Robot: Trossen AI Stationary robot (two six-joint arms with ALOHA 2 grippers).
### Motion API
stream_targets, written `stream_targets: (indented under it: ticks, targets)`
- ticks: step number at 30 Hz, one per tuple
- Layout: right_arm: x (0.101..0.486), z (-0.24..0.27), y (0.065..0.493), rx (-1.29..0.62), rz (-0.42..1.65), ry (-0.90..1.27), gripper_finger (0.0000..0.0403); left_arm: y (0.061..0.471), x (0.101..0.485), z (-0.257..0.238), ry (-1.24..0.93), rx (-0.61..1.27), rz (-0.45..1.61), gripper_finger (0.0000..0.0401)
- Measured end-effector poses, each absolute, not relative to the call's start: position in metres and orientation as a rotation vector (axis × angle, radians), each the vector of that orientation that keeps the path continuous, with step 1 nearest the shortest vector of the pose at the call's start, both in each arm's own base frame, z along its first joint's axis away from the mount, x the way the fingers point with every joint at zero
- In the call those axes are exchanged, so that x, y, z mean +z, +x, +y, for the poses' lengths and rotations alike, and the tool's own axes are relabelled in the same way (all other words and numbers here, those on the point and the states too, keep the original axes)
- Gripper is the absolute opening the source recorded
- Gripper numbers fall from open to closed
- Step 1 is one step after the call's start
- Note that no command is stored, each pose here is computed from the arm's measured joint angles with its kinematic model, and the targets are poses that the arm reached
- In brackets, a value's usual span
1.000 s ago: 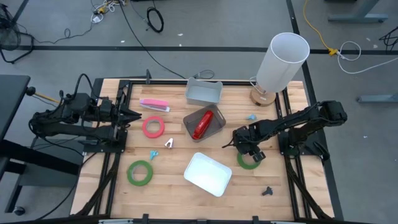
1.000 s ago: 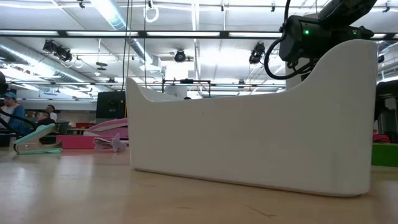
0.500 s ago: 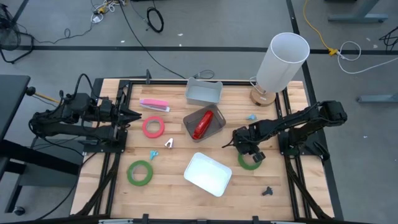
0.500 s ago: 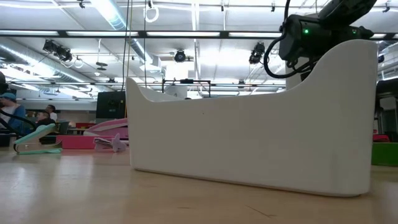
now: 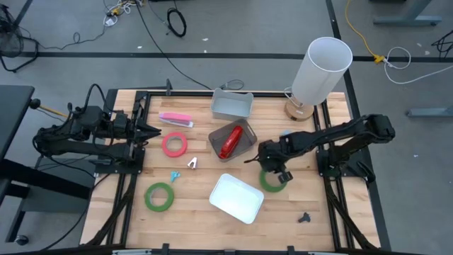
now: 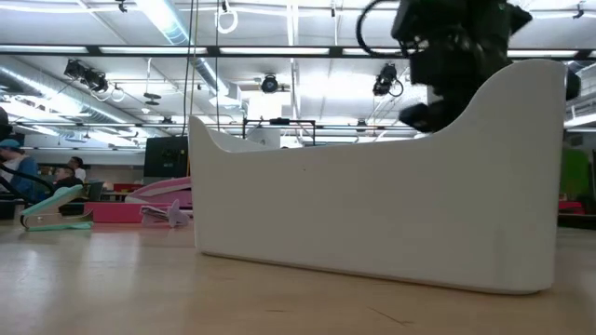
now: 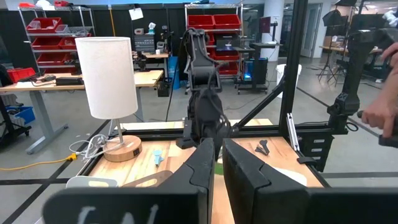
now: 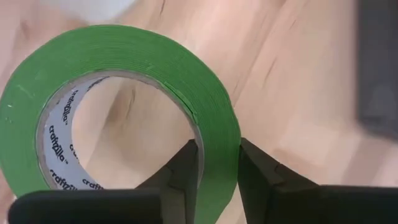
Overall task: Pick and place Stapler, Stapler remover, tape
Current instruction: Put the top green tape into the gray bin
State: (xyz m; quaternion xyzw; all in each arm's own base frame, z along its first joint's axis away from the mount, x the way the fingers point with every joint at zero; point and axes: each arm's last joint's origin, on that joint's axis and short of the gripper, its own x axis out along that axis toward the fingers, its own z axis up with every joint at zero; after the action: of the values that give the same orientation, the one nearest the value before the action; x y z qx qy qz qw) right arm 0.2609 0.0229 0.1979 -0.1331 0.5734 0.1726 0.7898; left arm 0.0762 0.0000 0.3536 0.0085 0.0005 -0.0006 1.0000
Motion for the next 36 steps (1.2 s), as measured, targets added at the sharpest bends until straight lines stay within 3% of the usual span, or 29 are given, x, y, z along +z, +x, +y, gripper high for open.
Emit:
stream_targets:
  ticks: [13,36]
  targets:
    - [0.246,-0.012,0.293,0.204,1.001,-0.221,0.0087,0.076,0.354,0.000,0.017,-0.002,0.001,0.0034]
    - [0.268,-0.075,0.308,-0.052,0.702,-0.147,0.0087,0.076,0.354,0.000,0.017,-0.001,0.000,0.0034]
